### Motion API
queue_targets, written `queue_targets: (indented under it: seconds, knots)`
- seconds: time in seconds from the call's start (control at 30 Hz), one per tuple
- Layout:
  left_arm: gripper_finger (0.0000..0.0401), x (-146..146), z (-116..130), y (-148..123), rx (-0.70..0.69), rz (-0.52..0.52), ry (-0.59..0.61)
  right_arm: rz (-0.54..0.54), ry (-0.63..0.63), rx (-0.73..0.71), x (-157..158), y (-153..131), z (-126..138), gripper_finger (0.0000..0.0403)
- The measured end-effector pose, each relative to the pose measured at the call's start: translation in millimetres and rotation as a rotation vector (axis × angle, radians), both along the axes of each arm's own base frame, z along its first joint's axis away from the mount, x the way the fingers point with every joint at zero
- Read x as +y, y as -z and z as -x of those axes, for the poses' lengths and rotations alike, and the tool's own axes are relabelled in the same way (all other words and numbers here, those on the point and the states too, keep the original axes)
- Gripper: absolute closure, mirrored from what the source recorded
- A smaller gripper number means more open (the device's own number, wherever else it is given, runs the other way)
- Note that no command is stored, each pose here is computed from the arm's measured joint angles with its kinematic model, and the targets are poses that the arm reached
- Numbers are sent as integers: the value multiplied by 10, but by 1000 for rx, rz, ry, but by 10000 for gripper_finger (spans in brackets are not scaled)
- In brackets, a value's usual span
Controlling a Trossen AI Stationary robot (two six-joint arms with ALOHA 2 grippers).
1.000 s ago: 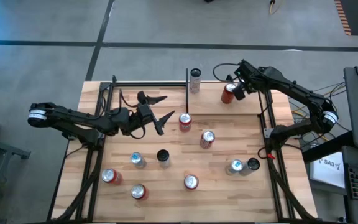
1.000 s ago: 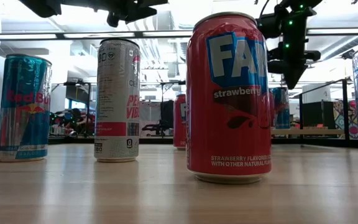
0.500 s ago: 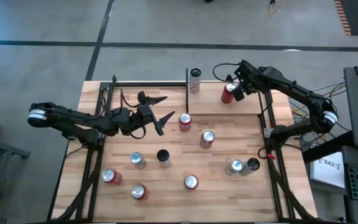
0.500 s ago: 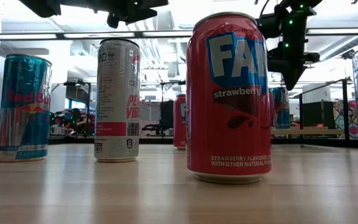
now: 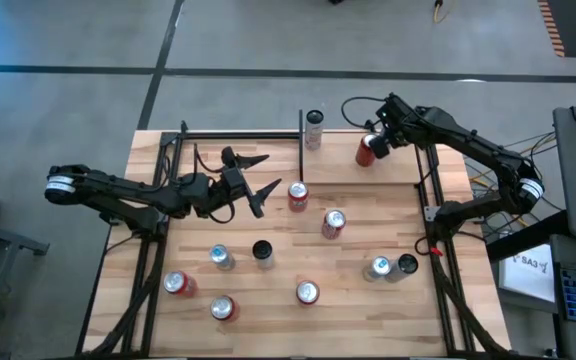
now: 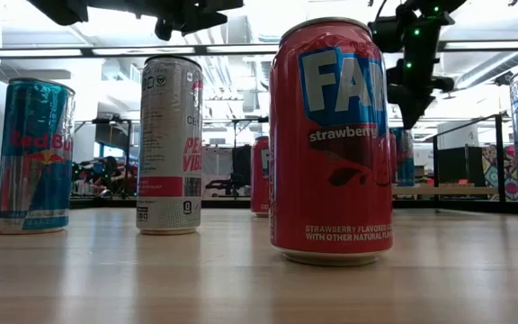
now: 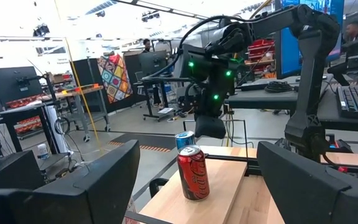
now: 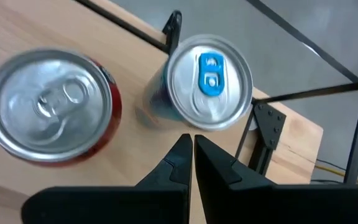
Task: Place canned beverage on shelf
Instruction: Put the top blue soda can on the shelf
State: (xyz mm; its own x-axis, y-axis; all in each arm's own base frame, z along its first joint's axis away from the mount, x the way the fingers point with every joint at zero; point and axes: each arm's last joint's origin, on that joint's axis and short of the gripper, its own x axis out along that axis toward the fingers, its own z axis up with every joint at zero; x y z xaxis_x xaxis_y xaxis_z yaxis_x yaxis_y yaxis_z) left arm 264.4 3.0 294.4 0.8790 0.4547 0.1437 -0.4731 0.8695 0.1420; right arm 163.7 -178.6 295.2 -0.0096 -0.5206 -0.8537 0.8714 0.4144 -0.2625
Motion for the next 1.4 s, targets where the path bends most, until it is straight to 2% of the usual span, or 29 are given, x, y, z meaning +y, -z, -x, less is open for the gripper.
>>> queue_targets:
  seconds: [0.17,0.5,0.6,1.4]
  knots:
    - [90,0,0,0,0,0,0,-41,27,26,65,-55,64,394]
    - [90,0,1,-6,-6,0,0,69,8,-74,72,-286,74,394]
    - [90,0,1,-6,-6,0,0,95,4,-95,29,-286,42,394]
    - [90,0,1,-6,-7,0,0,40,8,-28,-27,-49,-9,394]
